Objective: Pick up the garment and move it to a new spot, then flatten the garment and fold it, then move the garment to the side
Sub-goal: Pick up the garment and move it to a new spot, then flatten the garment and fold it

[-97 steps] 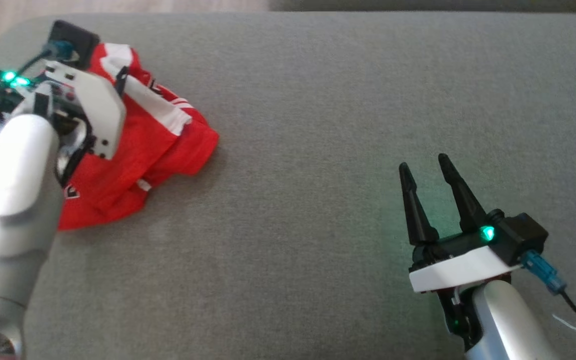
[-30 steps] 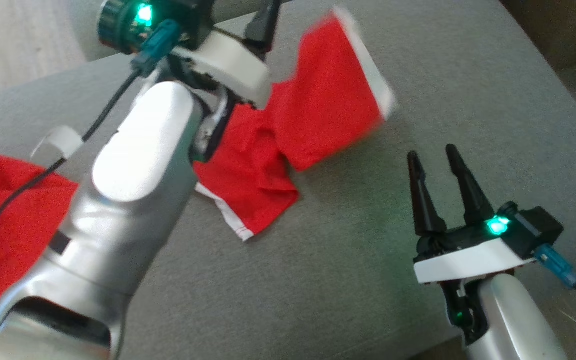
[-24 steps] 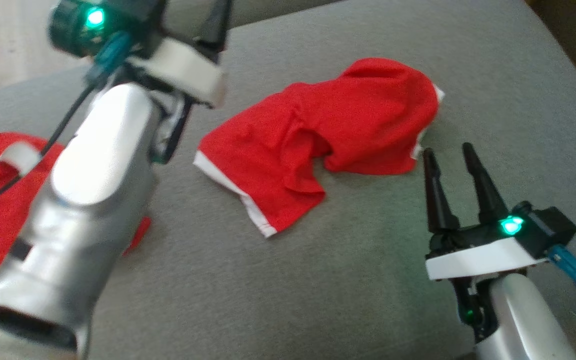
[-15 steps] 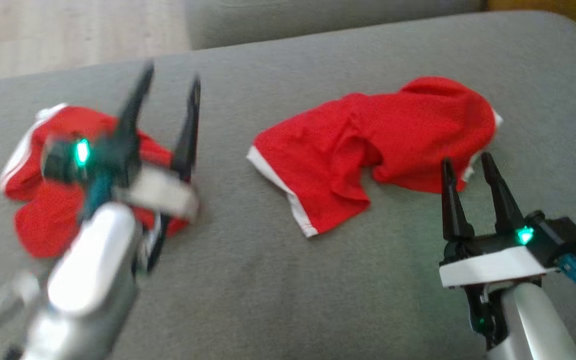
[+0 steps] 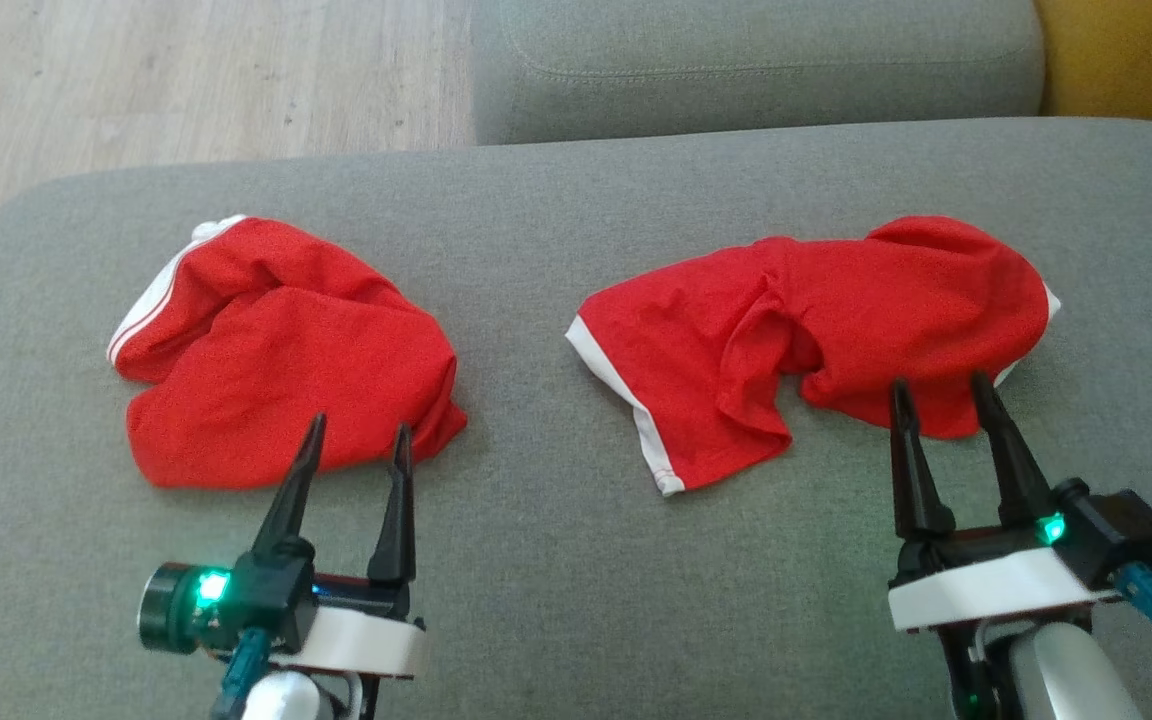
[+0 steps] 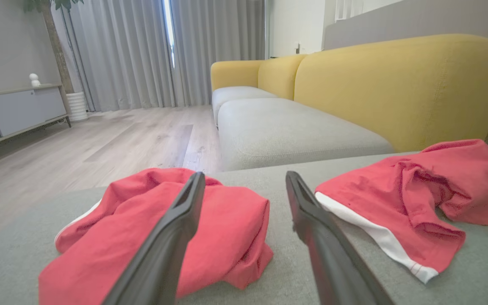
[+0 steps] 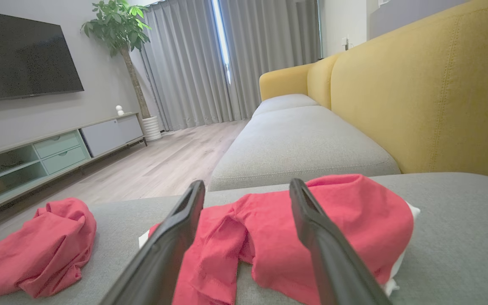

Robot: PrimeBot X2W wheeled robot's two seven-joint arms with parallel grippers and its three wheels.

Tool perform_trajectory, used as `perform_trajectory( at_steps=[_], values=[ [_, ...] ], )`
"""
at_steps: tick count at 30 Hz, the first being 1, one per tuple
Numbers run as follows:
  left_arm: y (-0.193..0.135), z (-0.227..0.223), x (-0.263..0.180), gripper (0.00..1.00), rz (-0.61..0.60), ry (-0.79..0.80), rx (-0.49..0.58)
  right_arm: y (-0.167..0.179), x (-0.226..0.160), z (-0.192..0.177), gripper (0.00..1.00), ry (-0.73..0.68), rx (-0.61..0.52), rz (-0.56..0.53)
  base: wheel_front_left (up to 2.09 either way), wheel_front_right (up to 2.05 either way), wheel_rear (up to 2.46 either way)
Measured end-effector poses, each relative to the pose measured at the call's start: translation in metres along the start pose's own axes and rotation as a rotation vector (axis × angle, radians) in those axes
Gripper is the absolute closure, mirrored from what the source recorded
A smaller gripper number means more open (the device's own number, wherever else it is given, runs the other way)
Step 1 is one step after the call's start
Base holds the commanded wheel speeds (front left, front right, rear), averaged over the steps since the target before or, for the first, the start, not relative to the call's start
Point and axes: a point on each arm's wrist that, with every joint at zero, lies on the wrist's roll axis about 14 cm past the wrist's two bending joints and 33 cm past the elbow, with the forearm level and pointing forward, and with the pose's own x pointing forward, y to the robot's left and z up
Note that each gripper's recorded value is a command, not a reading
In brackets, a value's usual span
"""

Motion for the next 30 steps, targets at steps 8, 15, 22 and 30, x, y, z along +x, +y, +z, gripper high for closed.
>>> perform_trajectory(
  at_steps=[8, 15, 22, 30],
  values=[
    [0.005, 0.015, 0.000, 0.00, 0.035, -0.057, 0.001, 0.013, 0.000, -0.008, 0.00, 0.025, -0.015, 0.041, 0.00, 0.00, 0.00],
    [0.013, 0.007, -0.003, 0.00, 0.062, -0.039, -0.011, 0.067, 0.004, -0.064, 0.00, 0.219, -0.069, 0.230, 0.00, 0.00, 0.00],
    [0.020, 0.007, -0.007, 0.00, 0.101, -0.043, -0.033, 0.096, 0.006, -0.121, 0.00, 0.465, -0.150, 0.362, 0.00, 0.00, 0.00],
    [0.033, 0.009, -0.010, 0.00, 0.142, -0.047, -0.026, 0.103, 0.009, -0.157, 0.00, 0.604, -0.202, 0.416, 0.00, 0.00, 0.00]
  ],
)
